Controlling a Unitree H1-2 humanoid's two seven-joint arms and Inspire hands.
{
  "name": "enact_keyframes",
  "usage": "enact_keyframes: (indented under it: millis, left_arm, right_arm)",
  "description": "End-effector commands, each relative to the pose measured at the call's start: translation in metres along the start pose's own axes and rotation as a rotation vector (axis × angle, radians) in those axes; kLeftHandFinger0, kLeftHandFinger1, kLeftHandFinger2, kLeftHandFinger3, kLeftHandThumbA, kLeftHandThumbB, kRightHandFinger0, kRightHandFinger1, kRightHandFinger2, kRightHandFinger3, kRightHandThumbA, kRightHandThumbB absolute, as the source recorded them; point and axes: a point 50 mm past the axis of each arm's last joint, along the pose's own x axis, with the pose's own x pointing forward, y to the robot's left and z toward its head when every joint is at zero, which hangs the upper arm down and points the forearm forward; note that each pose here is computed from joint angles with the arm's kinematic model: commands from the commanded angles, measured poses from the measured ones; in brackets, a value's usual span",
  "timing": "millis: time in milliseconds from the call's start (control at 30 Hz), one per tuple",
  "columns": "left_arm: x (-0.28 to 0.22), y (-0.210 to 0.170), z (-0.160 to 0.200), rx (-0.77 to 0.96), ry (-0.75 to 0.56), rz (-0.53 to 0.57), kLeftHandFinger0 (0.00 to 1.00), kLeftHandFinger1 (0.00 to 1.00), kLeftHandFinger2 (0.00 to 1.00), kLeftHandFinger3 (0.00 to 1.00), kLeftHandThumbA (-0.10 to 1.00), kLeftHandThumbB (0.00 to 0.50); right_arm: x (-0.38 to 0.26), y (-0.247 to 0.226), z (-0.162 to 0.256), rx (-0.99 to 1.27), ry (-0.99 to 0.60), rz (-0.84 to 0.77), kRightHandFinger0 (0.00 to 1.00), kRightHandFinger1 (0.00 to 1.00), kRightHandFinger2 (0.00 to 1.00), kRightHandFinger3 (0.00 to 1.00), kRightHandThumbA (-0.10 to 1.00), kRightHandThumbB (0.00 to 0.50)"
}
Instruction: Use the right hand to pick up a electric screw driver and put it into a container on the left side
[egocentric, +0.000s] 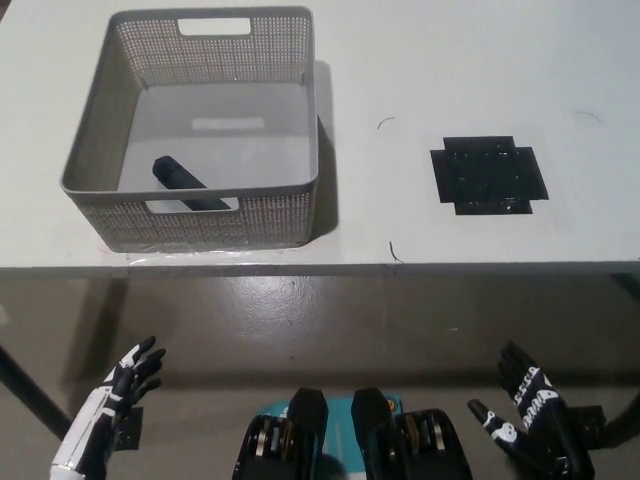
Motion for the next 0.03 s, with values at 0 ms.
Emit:
enact_keyframes:
  millis: [0]
  left_arm:
    - [0.0048,0.0073,0.0092,0.012,-0.047,0.024,1.0,1.0,1.0,1.0,1.0,0.331]
  right_arm:
    - [0.0074,-0.0019,0.0081,0.018,-0.047,0.015,1.0,1.0,1.0,1.0,0.88,0.387]
